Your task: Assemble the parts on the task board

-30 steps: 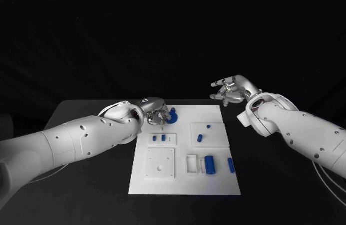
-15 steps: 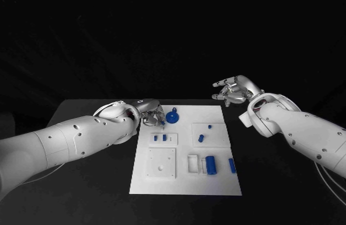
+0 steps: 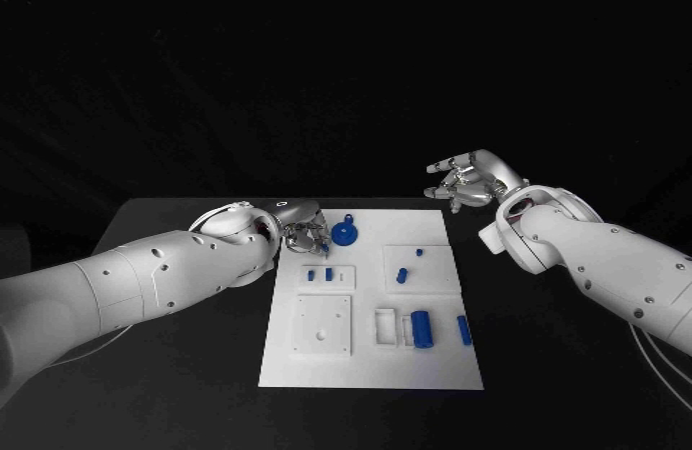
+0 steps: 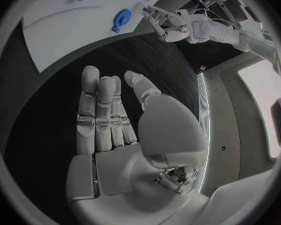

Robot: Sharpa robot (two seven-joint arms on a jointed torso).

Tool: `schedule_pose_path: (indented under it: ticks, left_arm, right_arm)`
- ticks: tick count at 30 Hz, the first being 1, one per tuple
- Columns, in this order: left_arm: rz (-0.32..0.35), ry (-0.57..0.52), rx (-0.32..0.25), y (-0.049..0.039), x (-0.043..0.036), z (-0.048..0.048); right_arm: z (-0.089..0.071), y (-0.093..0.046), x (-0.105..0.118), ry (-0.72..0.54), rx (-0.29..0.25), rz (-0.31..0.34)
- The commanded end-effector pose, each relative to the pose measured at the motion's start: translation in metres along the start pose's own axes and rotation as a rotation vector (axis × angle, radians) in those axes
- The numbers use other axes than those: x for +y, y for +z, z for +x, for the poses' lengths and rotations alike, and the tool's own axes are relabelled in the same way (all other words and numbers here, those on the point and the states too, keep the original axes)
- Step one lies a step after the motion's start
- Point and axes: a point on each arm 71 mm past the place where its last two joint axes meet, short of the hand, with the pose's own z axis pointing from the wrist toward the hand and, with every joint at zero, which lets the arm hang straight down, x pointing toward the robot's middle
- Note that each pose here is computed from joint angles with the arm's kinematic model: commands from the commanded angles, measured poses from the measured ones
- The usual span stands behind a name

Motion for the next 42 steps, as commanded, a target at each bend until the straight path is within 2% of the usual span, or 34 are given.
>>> schedule_pose_path:
  ticks: [1,13,42]
  left_arm:
    - [-0.001,0.002,0.027,0.0011,-0.0017,0.0027]
    - [-0.016,0.008,0.063,-0.0001,0.0003,0.0054]
    - [-0.031,0.013,0.09,0.0017,0.0021,0.009]
  right_arm:
    - [0.0008,0.0002,0.0012,0.002,0.006,-0.01]
    - [0.0006,0.0002,0.0008,0.002,0.005,-0.01]
    - [0.0013,0.0006,0.0012,0.003,0.005,-0.013]
